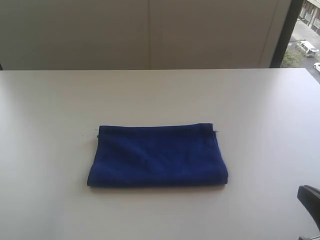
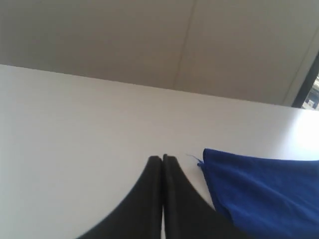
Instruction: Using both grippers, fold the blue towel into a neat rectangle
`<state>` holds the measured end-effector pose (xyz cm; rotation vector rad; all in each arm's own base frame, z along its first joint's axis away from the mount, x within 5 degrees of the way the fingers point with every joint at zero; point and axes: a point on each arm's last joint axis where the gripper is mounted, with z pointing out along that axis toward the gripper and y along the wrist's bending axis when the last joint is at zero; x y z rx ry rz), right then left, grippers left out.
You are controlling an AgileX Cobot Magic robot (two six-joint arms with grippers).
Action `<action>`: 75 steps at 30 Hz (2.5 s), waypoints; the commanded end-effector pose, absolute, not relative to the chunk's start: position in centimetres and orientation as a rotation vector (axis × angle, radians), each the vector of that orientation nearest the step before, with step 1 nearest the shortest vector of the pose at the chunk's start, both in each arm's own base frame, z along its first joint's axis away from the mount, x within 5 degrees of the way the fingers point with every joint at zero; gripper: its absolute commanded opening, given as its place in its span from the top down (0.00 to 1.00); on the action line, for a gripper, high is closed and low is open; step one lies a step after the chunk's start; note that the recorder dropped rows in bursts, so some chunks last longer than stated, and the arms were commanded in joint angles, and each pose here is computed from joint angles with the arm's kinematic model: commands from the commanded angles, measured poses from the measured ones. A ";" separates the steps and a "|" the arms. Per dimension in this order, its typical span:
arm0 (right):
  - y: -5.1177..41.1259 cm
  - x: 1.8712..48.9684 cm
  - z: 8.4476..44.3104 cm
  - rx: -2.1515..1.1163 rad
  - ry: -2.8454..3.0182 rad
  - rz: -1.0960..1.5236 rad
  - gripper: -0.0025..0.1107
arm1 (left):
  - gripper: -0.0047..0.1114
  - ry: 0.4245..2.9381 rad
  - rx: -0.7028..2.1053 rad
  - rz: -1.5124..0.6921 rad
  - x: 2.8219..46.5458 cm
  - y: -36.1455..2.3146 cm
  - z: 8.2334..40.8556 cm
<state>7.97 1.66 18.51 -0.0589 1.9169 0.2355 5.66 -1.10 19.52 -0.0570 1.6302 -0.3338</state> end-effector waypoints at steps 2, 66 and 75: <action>1.6 8.0 18.5 -0.065 1.905 0.226 0.98 | 0.96 1.698 0.039 -0.225 5.6 -1.0 18.7; 1.6 8.0 18.5 -0.065 1.905 0.226 0.98 | 0.96 1.910 0.071 -0.115 5.2 -0.7 16.8; 1.6 8.0 18.5 -0.065 1.905 0.226 0.98 | 0.96 1.925 0.069 -0.113 5.1 -0.7 16.7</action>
